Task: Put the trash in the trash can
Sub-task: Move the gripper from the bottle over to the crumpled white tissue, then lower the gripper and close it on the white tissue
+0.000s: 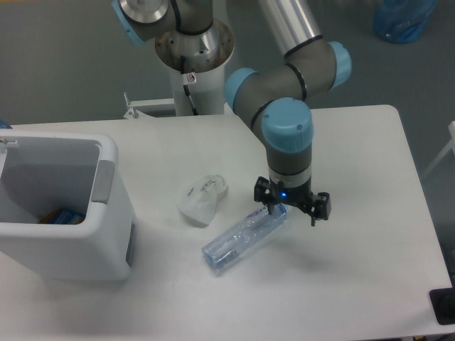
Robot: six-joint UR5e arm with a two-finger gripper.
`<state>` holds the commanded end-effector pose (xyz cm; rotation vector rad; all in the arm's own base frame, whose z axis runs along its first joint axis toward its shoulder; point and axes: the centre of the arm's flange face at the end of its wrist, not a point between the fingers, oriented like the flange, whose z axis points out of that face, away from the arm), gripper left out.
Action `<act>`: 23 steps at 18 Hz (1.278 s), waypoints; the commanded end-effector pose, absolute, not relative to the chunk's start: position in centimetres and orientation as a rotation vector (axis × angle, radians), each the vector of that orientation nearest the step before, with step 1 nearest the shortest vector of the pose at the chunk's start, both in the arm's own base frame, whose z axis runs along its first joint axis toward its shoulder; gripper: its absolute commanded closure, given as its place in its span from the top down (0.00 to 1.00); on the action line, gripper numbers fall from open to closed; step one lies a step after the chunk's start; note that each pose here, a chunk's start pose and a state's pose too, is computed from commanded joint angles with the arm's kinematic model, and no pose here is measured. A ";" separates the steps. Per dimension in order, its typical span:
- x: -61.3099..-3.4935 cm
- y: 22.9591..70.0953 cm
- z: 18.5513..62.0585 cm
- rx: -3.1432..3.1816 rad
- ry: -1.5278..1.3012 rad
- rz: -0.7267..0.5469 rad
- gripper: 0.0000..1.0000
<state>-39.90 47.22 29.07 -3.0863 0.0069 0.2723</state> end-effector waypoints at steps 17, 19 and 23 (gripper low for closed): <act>-25.9 47.9 22.6 -3.188 0.040 0.090 1.00; -26.2 48.1 22.0 -3.187 0.012 0.097 0.99; -26.4 48.2 21.5 -3.202 0.017 0.122 0.24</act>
